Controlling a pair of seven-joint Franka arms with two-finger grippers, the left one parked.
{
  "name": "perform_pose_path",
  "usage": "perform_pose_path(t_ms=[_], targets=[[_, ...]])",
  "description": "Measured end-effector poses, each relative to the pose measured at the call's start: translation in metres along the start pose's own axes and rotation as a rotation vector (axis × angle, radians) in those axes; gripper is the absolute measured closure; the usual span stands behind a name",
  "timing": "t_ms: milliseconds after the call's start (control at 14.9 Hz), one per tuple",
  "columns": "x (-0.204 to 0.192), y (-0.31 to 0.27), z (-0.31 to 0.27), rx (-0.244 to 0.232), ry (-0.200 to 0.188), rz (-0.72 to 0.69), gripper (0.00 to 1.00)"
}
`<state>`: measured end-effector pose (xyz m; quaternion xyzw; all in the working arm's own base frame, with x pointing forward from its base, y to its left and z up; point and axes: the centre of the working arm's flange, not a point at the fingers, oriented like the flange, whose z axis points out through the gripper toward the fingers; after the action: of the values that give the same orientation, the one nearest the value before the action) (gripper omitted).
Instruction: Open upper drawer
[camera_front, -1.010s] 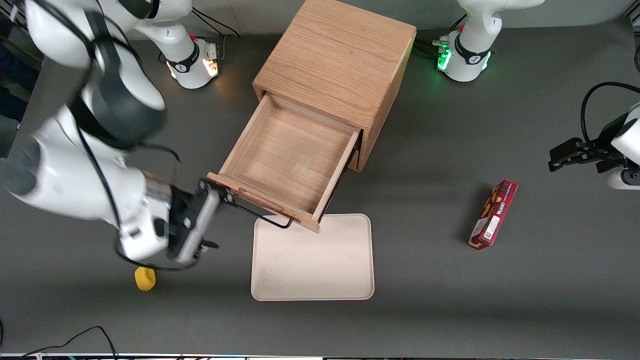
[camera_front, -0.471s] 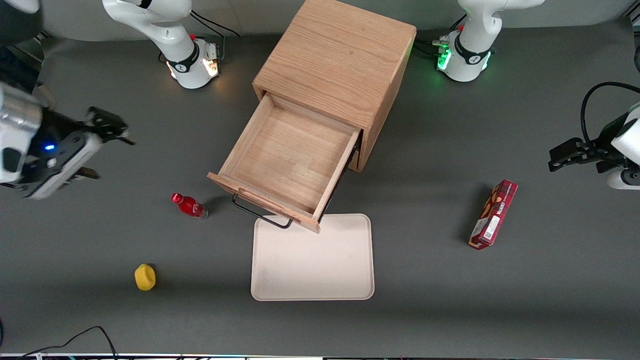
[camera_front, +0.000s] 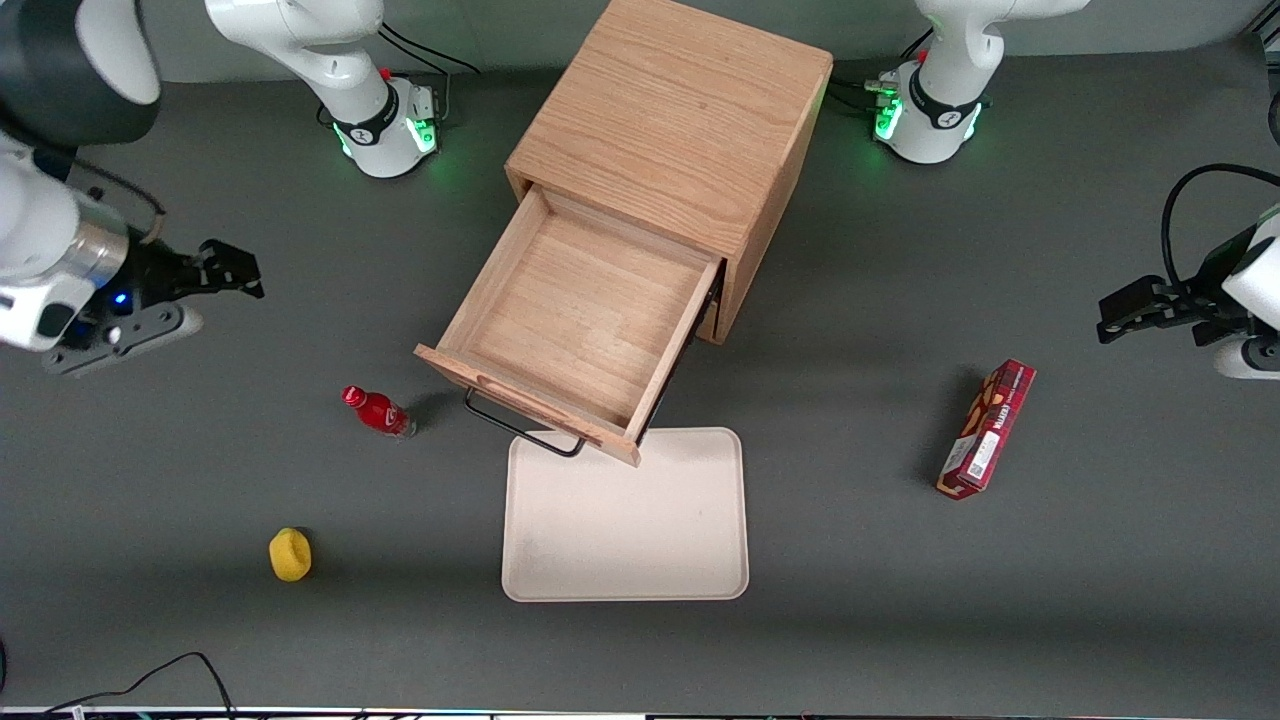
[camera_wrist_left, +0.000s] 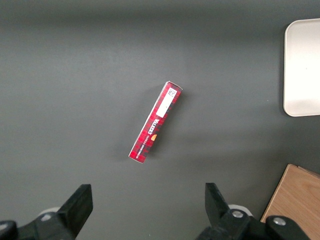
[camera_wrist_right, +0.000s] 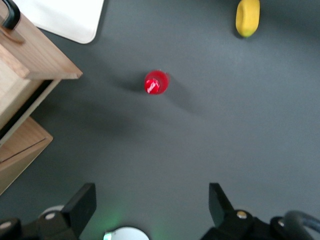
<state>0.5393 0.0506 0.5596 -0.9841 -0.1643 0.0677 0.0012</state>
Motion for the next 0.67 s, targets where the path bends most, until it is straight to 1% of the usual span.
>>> perform_pose_path(t_ms=[67,135,269,337,538,673], targets=[[-0.015,-0.003,0.007,-0.006,0.009,0.028,0.00],[-0.027,-0.002,0.010,-0.008,0.018,0.092,0.00],[-0.041,0.008,0.008,-0.005,0.037,0.247,0.00],[-0.043,0.013,0.006,-0.004,0.045,0.284,0.00],[-0.041,0.016,-0.001,-0.005,0.069,0.320,0.00],[-0.040,0.016,-0.005,-0.005,0.078,0.334,0.00]])
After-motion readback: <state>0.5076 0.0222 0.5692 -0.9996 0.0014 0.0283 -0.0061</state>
